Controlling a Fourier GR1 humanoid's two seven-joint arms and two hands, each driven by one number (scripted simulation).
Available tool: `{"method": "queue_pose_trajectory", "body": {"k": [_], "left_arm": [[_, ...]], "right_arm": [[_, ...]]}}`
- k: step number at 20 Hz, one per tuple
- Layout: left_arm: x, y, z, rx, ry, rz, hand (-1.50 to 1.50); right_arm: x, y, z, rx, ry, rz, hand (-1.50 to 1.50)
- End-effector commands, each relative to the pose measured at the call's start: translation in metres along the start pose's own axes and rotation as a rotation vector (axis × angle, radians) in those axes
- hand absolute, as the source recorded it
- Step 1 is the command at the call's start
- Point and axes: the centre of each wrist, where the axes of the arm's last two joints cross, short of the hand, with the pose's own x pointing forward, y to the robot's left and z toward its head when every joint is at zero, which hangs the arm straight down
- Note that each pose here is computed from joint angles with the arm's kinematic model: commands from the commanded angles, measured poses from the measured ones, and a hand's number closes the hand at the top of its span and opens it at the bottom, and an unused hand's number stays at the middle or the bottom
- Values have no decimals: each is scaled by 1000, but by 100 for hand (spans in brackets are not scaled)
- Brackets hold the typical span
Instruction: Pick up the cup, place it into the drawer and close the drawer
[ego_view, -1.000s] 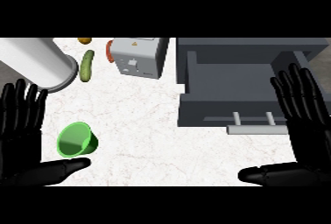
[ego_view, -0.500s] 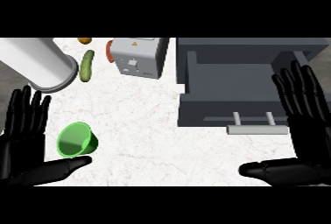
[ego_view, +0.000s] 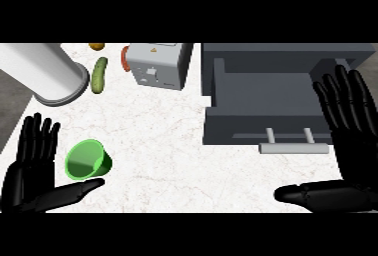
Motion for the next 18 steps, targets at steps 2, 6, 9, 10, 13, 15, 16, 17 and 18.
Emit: {"method": "queue_pose_trajectory", "body": {"k": [2, 6, 9, 10, 13, 15, 16, 17, 18], "left_arm": [[-24, 12, 9, 35, 33, -21, -150], [-39, 27, -1, 38, 33, -33, -150], [-52, 32, 10, 12, 59, -22, -150], [-63, 46, 35, 30, 73, -22, -150], [-61, 34, 22, 11, 90, -22, -150], [-98, 50, 23, 31, 79, -58, -150], [-83, 52, 33, 24, 101, -49, -150], [-87, 50, 3, 53, 93, -29, -150], [-99, 52, 32, 33, 116, -33, -150]], "right_arm": [[3, -4, -1, -10, 7, -10, -150], [13, -9, 4, 9, 7, 5, -150], [-7, 3, 11, 8, 8, -15, -150], [-6, 3, -7, -19, 0, -18, -150], [-4, 3, 12, -7, -2, -6, -150], [-1, 2, 6, 27, 15, -5, -150], [11, -1, 4, 8, 11, -38, -150], [-8, -15, 11, 5, 6, -21, -150], [20, -3, 9, 43, 4, -13, -150]]}}
